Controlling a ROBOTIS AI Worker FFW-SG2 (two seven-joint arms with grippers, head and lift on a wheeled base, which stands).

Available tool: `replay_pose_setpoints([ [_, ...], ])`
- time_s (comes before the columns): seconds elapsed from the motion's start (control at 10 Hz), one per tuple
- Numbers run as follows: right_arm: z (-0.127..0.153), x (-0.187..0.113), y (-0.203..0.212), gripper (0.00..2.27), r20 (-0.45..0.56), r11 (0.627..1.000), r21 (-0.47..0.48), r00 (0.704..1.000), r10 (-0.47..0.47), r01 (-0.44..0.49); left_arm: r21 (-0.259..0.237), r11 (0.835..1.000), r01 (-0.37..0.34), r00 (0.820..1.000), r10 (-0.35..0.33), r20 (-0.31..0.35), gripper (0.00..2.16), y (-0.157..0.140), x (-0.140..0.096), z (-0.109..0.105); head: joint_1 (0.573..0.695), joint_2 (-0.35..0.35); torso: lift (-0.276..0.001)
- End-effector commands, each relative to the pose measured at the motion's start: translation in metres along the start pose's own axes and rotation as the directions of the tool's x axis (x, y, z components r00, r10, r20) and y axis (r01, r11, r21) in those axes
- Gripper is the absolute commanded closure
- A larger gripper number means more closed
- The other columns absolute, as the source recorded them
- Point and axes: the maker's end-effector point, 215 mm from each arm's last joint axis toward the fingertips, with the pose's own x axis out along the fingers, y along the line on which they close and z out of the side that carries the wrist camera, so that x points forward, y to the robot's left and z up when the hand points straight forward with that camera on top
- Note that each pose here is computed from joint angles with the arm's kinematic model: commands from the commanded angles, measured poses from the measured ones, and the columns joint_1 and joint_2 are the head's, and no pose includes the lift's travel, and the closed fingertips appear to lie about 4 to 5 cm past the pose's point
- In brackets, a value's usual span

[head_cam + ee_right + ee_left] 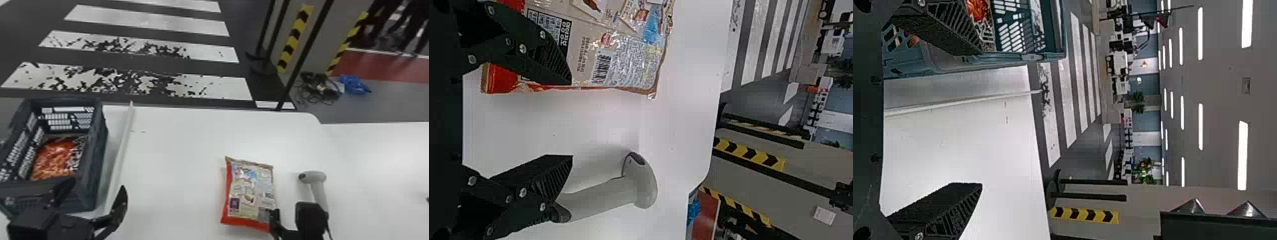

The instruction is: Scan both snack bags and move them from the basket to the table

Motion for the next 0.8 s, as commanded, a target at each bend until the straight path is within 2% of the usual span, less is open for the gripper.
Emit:
replay_pose_setpoints([
  [0.0, 0.004, -0.003, 0.000, 0.09, 0.016, 1.000, 0.010, 1.000, 0.001, -0.002, 0.003, 1.000, 0.001, 1.000, -0.001, 0.000, 0.05, -0.001, 0.000, 0.000, 0.695, -0.212, -0.098],
  [0.2, 0.021, -0.034, 0.025, 0.31, 0.065, 0.997, 0.042, 0.996, 0.068, -0.071, 0.003, 1.000, 0.000, 1.000, 0.000, -0.008, 0.05, -0.001, 0.000, -0.005, 0.695, -0.206, -0.098],
  [0.3, 0.033, -0.045, 0.045, 0.54, 0.086, 0.993, 0.032, 0.990, 0.111, -0.114, 0.004, 1.000, 0.002, 1.000, -0.002, -0.008, 0.05, -0.002, 0.000, -0.005, 0.695, -0.194, -0.098],
  [0.4, 0.044, -0.051, 0.062, 1.07, 0.112, 0.985, 0.010, 0.979, 0.171, -0.174, 0.005, 1.000, 0.003, 1.000, -0.003, -0.005, 0.05, -0.004, 0.000, -0.004, 0.695, -0.154, -0.098],
  [0.5, 0.052, -0.055, 0.076, 2.10, 0.126, 0.975, 0.003, 0.967, 0.221, -0.223, 0.014, 1.000, -0.003, 1.000, 0.003, -0.007, 0.05, -0.003, -0.001, -0.006, 0.695, -0.115, -0.098],
  [0.6, 0.063, -0.061, 0.094, 2.26, 0.156, 0.963, -0.031, 0.950, 0.271, -0.269, 0.017, 1.000, -0.004, 1.000, 0.004, -0.010, 0.05, -0.003, -0.002, -0.007, 0.695, -0.082, -0.098],
  [0.7, 0.076, -0.067, 0.109, 2.26, 0.198, 0.948, -0.050, 0.927, 0.319, -0.316, 0.019, 1.000, -0.004, 1.000, 0.005, -0.013, 0.05, -0.002, -0.002, -0.009, 0.695, -0.055, -0.098],
])
